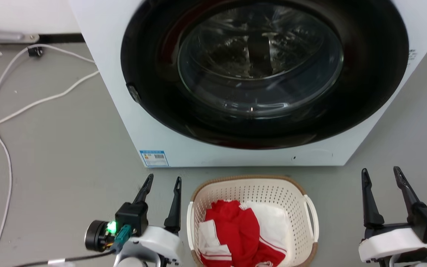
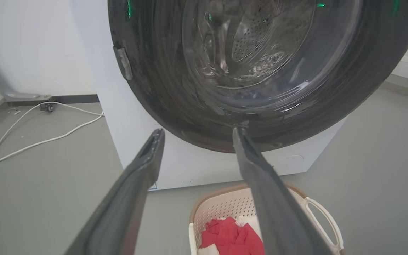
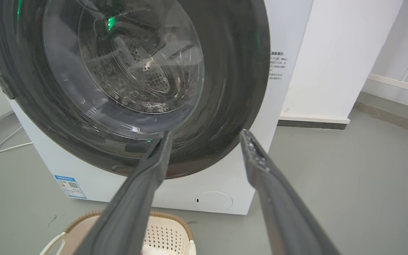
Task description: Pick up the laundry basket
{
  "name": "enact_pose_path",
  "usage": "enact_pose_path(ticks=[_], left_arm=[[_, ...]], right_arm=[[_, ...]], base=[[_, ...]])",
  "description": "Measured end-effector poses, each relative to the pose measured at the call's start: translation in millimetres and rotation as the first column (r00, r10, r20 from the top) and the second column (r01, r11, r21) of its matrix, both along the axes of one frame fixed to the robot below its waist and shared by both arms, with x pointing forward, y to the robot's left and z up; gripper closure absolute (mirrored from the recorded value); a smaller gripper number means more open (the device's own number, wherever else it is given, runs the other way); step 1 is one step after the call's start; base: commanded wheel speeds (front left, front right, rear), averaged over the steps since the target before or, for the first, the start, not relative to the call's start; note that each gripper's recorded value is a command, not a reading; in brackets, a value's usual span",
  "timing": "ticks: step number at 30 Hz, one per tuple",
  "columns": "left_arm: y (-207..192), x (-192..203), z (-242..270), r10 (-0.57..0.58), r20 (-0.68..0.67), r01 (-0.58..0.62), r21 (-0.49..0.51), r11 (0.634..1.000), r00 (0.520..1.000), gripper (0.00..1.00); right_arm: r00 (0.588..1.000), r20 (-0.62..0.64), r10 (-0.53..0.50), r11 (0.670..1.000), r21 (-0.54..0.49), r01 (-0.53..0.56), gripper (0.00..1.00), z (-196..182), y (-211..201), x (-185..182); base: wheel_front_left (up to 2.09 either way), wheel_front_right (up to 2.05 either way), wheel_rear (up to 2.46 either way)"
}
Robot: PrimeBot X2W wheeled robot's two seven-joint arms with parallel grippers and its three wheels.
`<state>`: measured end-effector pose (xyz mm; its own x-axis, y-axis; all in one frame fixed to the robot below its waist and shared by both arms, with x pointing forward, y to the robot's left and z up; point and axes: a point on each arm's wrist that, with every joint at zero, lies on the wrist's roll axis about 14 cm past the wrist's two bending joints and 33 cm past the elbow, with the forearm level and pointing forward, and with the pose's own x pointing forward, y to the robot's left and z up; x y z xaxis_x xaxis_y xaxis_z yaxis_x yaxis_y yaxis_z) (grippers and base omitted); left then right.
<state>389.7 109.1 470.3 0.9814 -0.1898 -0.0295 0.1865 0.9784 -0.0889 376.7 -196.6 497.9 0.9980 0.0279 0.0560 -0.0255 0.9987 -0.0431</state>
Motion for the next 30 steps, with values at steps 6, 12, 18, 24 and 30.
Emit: enact_pose_path(ticks=[6, 12, 18, 24, 30], left_arm=[[-11.5, 20.9, -34.3, -0.049, -0.097, 0.050, 0.014, 0.999, 0.994, 0.00], [-19.8, 35.8, -79.9, -0.089, -0.222, 0.096, 0.021, 0.995, 0.971, 0.00], [-23.4, 42.9, -129.6, -0.107, -0.355, 0.122, 0.019, 0.992, 0.929, 0.00], [-25.3, 40.8, -179.8, -0.119, -0.490, 0.142, 0.010, 0.990, 0.864, 0.00], [-29.9, 32.7, -221.0, -0.139, -0.596, 0.168, -0.007, 0.986, 0.791, 0.00]], right_arm=[[0.995, -0.098, 0.002, 0.999, -0.044, -0.007, 0.00, -33.5, -0.6, 20.2], [0.970, -0.241, -0.014, 0.996, -0.088, -0.008, 0.00, -83.3, -7.2, 34.1], [0.931, -0.364, -0.020, 0.993, -0.118, -0.025, 0.00, -129.8, -10.1, 45.3], [0.888, -0.460, -0.014, 0.989, -0.138, -0.056, 0.00, -169.4, -9.1, 53.8], [0.826, -0.563, -0.010, 0.986, -0.144, -0.086, 0.00, -211.0, -8.5, 52.3]], base=[[0.00, 0.00, 0.00], [0.00, 0.00, 0.00], [0.00, 0.00, 0.00], [0.00, 0.00, 0.00], [0.00, 0.00, 0.00]])
